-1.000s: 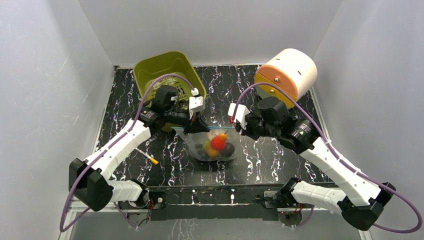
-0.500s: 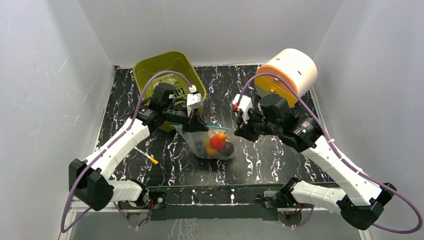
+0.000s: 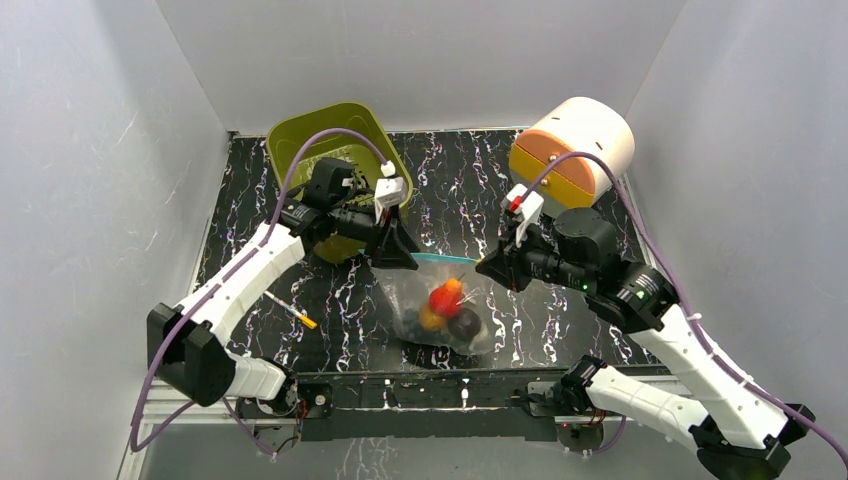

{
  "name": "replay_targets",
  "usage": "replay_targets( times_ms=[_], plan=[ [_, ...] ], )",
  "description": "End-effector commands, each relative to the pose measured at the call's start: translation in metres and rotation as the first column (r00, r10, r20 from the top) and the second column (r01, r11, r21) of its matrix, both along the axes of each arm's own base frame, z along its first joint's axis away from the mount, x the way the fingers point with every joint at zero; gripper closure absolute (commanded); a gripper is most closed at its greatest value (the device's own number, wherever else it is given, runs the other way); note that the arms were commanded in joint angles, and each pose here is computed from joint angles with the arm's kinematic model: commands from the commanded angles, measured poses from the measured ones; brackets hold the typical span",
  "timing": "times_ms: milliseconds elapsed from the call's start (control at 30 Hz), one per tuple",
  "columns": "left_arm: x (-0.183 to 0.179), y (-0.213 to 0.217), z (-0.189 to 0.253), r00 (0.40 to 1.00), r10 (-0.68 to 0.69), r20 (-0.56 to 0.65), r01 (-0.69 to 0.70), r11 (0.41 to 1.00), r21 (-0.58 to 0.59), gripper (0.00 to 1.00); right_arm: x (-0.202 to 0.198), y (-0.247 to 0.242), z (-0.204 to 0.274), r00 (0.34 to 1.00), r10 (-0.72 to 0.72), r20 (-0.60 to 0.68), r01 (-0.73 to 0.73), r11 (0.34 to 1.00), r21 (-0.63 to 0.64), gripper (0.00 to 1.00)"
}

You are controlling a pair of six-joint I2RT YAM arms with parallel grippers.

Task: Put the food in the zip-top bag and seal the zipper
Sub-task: Place the zipper food storage bag at the center of the board.

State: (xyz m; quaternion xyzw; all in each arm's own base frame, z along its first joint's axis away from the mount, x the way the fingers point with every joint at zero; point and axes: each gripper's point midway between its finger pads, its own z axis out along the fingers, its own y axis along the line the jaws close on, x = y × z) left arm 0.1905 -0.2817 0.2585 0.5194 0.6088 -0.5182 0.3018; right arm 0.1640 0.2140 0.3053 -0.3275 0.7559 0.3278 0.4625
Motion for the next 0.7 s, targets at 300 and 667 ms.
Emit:
replay_targets(
  times_ms=[300, 667],
  plan=[
    [0.066, 0.002, 0.023, 0.938, 0.342, 0.051, -0.345, 0.938, 0.038, 0.02, 0.088, -0.040, -0.058, 0.905, -0.417, 0.085, 0.424, 0.867, -0.261, 1.00],
    [0.124, 0.045, 0.024, 0.690, 0.713, 0.126, -0.721, 0.662, 0.205, 0.02, 0.132, -0.082, -0.070, 0.826, -0.545, 0.146, 0.561, 0.768, -0.308, 1.00]
  ],
)
